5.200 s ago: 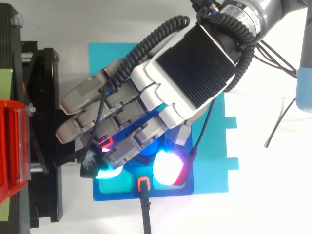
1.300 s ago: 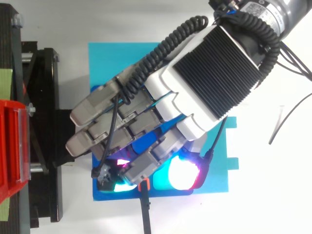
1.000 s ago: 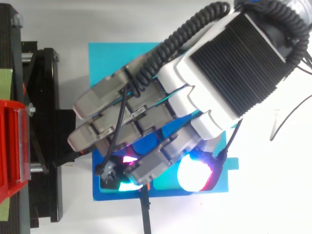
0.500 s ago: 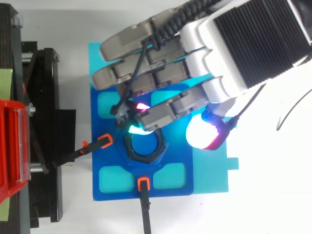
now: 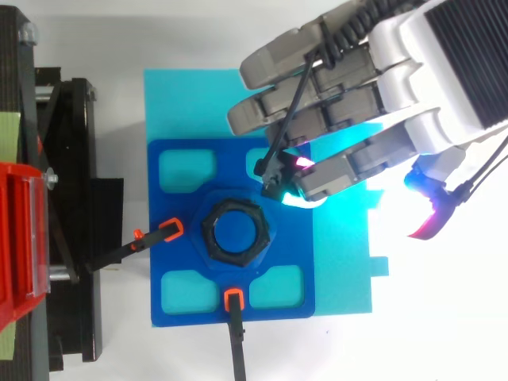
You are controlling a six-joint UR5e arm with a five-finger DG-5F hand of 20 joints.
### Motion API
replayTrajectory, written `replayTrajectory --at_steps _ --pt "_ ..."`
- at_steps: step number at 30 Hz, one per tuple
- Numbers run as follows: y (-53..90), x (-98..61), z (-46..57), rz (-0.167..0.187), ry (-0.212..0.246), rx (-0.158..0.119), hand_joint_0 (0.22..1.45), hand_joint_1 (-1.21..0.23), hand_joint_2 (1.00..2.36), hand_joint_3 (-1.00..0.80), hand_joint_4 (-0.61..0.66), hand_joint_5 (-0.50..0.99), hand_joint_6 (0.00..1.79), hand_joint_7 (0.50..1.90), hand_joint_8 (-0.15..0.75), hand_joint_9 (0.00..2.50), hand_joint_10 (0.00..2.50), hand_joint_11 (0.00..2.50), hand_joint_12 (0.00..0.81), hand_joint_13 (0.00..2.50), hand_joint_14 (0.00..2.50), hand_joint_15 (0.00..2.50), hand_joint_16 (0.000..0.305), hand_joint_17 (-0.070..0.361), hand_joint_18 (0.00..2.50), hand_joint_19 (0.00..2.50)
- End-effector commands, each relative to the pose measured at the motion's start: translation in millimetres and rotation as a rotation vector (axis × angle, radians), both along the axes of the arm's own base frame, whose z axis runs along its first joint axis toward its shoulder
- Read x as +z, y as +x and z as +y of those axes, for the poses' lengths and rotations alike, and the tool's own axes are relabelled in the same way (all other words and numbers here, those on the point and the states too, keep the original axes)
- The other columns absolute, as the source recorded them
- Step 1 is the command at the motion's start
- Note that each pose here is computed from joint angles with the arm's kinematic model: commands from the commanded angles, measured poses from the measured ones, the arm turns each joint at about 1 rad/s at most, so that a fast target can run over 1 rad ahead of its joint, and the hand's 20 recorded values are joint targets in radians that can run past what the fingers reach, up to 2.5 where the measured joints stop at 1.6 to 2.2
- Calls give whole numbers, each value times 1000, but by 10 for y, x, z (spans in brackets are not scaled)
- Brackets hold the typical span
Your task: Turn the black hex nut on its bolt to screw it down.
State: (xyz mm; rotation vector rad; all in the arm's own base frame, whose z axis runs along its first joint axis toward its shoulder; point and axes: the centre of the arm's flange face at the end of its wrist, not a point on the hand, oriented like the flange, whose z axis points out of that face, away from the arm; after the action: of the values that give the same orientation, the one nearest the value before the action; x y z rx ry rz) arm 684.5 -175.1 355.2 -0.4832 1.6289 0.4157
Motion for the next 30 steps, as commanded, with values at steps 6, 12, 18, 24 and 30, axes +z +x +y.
replayTrajectory --at_steps 6,12,18,24,30 --pt "-149 180 -79 -3 1 -12 401 -559 1000 -500 141 -196 501 1055 194 597 12 349 114 399 8 178 13 30 0 426" --pt "-611 257 -85 -27 0 -65 402 -551 1000 -500 140 -195 501 1057 196 596 12 348 113 396 6 178 13 30 0 426" --pt "-1170 93 -3 -102 71 -150 403 -543 1000 -500 136 -193 501 1056 196 597 10 353 113 395 6 178 13 30 0 425" --pt "-1572 -156 67 -135 156 -221 404 -531 1000 -500 136 -193 501 1056 198 600 10 345 114 401 6 172 13 30 0 416" --pt "-1601 -234 54 -67 276 -282 403 -496 1000 -500 138 -193 501 1054 197 597 10 352 116 405 6 173 14 31 0 410"
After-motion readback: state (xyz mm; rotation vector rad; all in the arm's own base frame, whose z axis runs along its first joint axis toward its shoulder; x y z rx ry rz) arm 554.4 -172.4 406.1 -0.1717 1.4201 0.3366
